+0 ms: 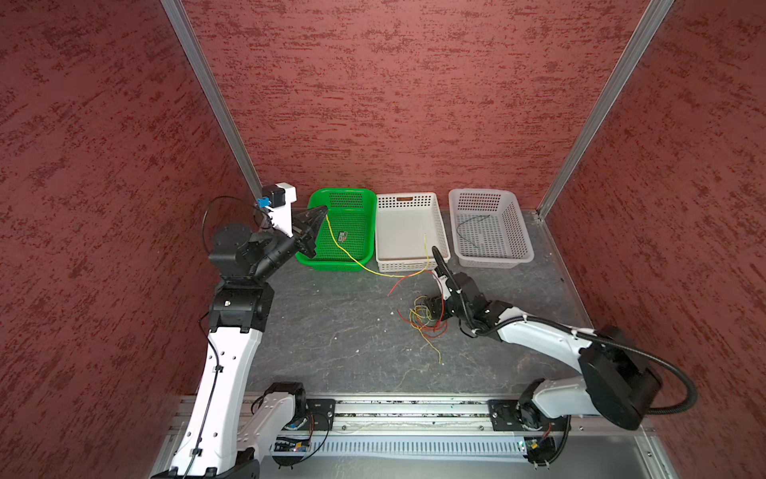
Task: Untangle and sort cables by color
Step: Untie the cable.
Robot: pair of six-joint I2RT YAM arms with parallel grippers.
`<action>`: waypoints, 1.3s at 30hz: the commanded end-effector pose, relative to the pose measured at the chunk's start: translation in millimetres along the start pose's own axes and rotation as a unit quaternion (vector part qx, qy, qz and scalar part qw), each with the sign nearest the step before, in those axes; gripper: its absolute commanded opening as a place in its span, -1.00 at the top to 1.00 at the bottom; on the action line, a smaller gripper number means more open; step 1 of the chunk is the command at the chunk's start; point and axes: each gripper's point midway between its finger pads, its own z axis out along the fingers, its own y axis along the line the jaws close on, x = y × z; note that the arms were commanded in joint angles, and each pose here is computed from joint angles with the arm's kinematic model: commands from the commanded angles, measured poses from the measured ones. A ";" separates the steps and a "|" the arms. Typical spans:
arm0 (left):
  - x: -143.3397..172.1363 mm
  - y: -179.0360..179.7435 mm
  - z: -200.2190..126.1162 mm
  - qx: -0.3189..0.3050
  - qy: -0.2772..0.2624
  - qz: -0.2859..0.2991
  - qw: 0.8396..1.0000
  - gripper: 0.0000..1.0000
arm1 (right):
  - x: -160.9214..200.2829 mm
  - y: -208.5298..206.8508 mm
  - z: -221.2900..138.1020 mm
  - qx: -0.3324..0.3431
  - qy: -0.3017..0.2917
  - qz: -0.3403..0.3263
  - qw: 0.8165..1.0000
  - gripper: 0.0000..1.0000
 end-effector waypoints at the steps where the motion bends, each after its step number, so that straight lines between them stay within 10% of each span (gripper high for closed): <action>1: 31.1 -19.5 7.6 0.035 0.045 0.008 0.998 1.00 | -28.5 -13.6 -21.7 0.047 -0.029 -0.031 0.998 -0.47; 10: 81.0 -35.1 29.5 0.056 0.106 0.010 0.993 1.00 | -40.9 -49.9 -40.1 0.137 -0.032 -0.054 0.989 -0.54; 20: 108.0 -24.1 43.3 0.048 0.129 -0.003 0.990 1.00 | -59.2 -99.6 -78.3 0.147 -0.079 0.068 0.984 -0.55; 32: 116.6 -20.3 47.3 0.045 0.137 -0.004 0.990 1.00 | -67.5 -27.1 -88.9 -0.122 -0.126 0.050 0.983 -0.49; 39: 117.0 -18.8 46.4 0.041 0.139 -0.003 0.990 1.00 | -37.6 -14.9 -64.5 -0.168 -0.075 0.055 0.981 -0.41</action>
